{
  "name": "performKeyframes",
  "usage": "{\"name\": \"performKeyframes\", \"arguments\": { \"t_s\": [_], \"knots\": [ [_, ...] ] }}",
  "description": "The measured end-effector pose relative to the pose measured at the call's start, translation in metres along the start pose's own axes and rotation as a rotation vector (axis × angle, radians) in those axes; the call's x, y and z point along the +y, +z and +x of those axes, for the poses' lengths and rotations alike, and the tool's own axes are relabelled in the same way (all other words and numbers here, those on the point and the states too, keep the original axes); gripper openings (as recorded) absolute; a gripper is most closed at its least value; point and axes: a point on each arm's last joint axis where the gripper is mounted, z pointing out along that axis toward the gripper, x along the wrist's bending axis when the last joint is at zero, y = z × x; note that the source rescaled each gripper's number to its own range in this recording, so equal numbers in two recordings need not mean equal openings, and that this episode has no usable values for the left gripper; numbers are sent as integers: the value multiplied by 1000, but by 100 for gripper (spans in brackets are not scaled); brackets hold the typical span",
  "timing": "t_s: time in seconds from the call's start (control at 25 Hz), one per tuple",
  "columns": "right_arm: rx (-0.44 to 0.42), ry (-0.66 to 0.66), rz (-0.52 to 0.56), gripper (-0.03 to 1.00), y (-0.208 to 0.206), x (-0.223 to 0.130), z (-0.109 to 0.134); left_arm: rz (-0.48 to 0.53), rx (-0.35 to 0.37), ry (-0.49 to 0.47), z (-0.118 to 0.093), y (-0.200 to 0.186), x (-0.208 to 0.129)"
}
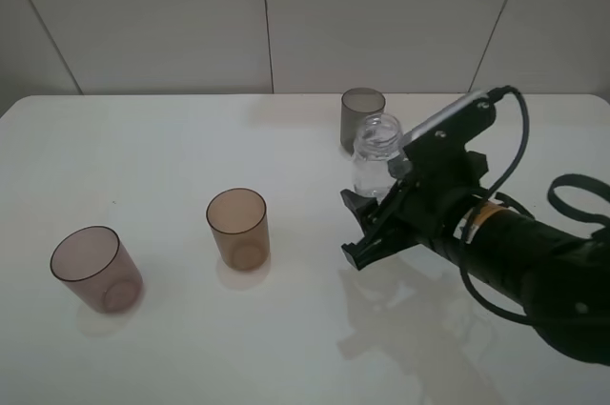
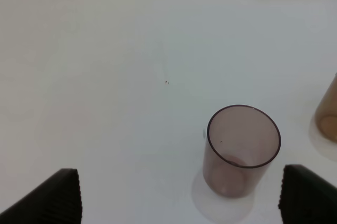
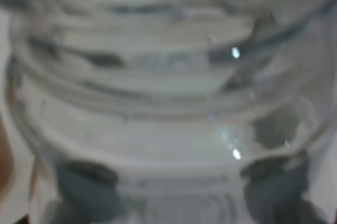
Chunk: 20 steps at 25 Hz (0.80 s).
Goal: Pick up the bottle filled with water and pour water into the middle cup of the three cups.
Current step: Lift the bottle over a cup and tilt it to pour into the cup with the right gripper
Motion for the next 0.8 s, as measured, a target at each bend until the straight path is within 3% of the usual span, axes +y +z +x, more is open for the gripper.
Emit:
{"name": "performKeyframes", "arguments": {
  "t_s": [0.28, 0.56, 0.8],
  "knots": [
    [104, -149, 200, 0, 15, 24, 0, 0, 0, 0, 0, 0, 0],
    [189, -384, 146, 0, 33, 60, 6, 0, 0, 0, 0, 0, 0],
    [208, -467, 147, 0, 50, 66, 10, 0, 0, 0, 0, 0, 0]
  ]
}}
